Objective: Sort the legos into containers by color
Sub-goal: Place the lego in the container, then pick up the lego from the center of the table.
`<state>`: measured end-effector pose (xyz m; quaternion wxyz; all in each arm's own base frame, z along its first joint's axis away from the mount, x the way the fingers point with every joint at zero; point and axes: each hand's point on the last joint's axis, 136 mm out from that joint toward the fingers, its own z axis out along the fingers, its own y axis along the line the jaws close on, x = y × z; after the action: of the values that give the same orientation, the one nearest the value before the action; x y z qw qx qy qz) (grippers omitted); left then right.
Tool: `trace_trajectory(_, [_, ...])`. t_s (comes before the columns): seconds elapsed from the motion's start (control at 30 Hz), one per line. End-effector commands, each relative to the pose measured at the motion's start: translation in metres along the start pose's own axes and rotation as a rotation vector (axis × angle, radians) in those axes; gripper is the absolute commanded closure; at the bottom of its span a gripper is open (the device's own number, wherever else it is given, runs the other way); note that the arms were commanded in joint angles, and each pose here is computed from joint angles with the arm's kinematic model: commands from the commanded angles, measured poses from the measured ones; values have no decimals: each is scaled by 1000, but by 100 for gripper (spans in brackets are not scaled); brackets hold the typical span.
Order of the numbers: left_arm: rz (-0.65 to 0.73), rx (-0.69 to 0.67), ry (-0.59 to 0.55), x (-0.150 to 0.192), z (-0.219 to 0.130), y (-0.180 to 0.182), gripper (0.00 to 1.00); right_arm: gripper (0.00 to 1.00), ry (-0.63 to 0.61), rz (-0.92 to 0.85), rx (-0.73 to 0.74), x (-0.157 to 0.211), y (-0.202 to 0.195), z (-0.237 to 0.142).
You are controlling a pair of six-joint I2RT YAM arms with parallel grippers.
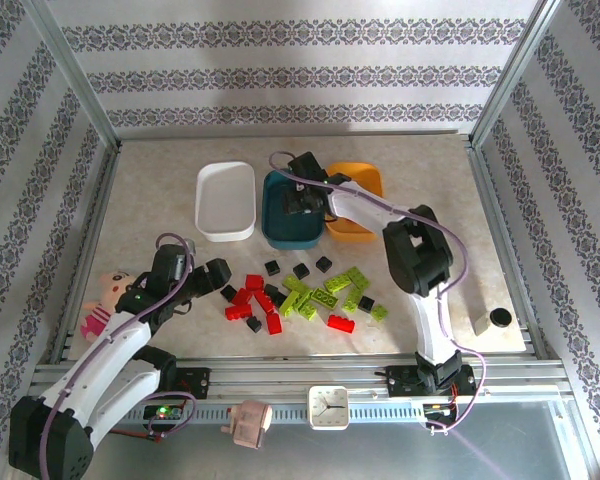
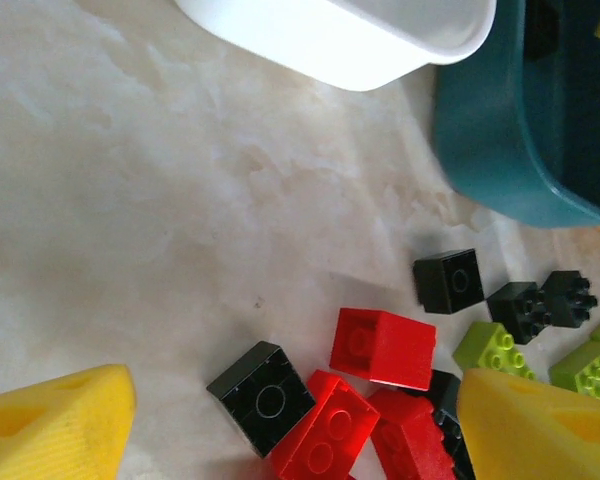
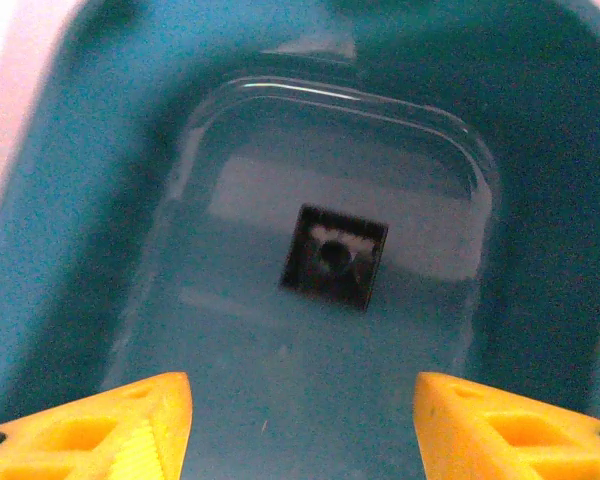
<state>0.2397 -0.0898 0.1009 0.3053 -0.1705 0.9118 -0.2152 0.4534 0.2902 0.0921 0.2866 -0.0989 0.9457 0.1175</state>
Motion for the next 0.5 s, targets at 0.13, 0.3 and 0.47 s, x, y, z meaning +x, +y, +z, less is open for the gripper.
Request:
trace_trajectory(0.13, [84, -67, 57, 17, 20, 2, 23, 40, -97, -34, -112, 29, 27, -63])
trace_trajectory(0.3, [94, -112, 85, 26, 39, 8, 24, 40, -100, -15, -131, 55, 18, -78])
trace_trajectory(0.47, [102, -108, 95, 27, 53, 4, 26, 40, -116, -17, -122, 66, 9, -92])
